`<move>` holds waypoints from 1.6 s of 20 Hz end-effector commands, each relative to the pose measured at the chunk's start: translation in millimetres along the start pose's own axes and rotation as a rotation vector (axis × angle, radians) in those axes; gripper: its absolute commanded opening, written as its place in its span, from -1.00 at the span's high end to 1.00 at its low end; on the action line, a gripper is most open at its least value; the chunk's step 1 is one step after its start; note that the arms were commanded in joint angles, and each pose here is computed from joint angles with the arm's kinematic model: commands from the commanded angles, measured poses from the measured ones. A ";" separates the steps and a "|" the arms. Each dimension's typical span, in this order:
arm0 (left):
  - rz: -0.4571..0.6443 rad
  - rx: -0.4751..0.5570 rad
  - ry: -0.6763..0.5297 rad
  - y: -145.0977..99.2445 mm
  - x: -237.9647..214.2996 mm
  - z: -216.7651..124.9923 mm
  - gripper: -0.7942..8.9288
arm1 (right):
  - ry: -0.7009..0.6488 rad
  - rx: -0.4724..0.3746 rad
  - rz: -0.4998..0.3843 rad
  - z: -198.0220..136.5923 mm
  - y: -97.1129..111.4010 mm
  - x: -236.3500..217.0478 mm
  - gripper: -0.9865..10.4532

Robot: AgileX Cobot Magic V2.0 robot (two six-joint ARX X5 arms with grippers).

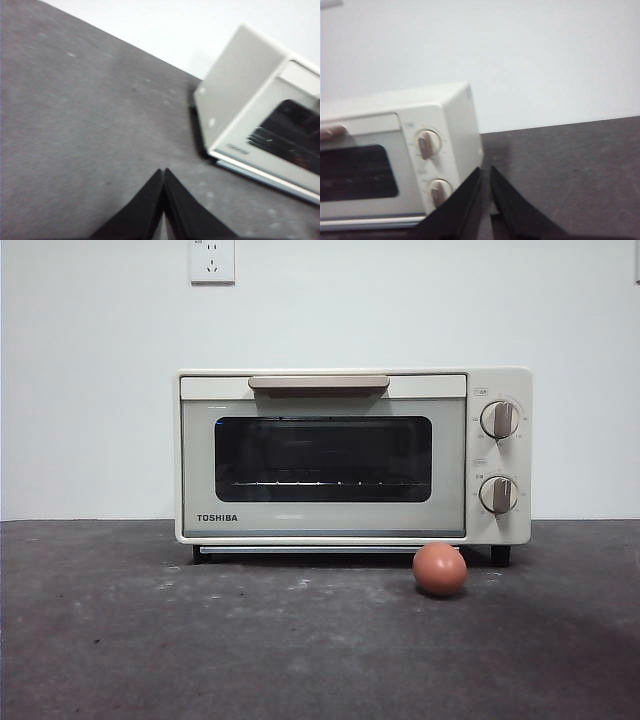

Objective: Eggoven

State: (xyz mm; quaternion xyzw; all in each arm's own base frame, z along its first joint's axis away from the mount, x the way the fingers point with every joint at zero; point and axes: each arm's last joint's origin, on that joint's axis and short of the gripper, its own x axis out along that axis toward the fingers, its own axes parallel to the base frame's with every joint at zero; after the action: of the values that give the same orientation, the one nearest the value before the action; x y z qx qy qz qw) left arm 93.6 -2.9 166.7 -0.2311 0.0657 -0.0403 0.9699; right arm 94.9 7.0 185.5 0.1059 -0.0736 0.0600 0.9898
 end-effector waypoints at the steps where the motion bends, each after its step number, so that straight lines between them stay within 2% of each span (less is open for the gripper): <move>1: -0.055 -0.013 -0.065 -12.4 -8.3 21.8 0.82 | -0.041 0.067 0.015 18.2 4.3 -2.1 0.82; 5: -0.062 -0.004 -0.076 -25.7 -19.1 45.5 0.82 | -0.036 0.067 0.014 44.4 10.1 -6.5 0.82; 10: -0.105 0.100 -0.006 -43.8 -26.9 75.3 0.82 | 0.056 0.068 0.010 77.2 17.9 -10.1 0.82; 14: -0.140 0.183 0.109 -57.5 -28.1 97.8 0.82 | 0.173 0.067 0.077 102.0 25.9 -11.0 0.82; 18: -0.190 0.239 0.244 -67.4 -23.6 113.4 0.82 | 0.344 0.048 0.157 120.4 33.1 -9.5 0.82; 23: -0.277 0.241 0.368 -74.6 -17.1 122.5 0.82 | 0.582 0.030 0.219 131.8 38.1 -6.3 0.82; 27: -0.304 0.220 0.438 -75.3 -14.1 121.8 0.82 | 0.726 0.009 0.235 134.3 39.2 -4.4 0.82; 32: -0.299 0.231 0.494 -73.6 -15.0 116.9 0.82 | 0.766 0.002 0.239 132.7 38.9 -2.9 0.82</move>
State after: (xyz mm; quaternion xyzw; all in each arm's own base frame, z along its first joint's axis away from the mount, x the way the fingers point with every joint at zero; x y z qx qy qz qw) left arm 92.8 -14.5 298.3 -0.1263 0.2738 -0.2351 0.9240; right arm 69.6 15.3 315.8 0.0801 0.3014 0.2032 0.9282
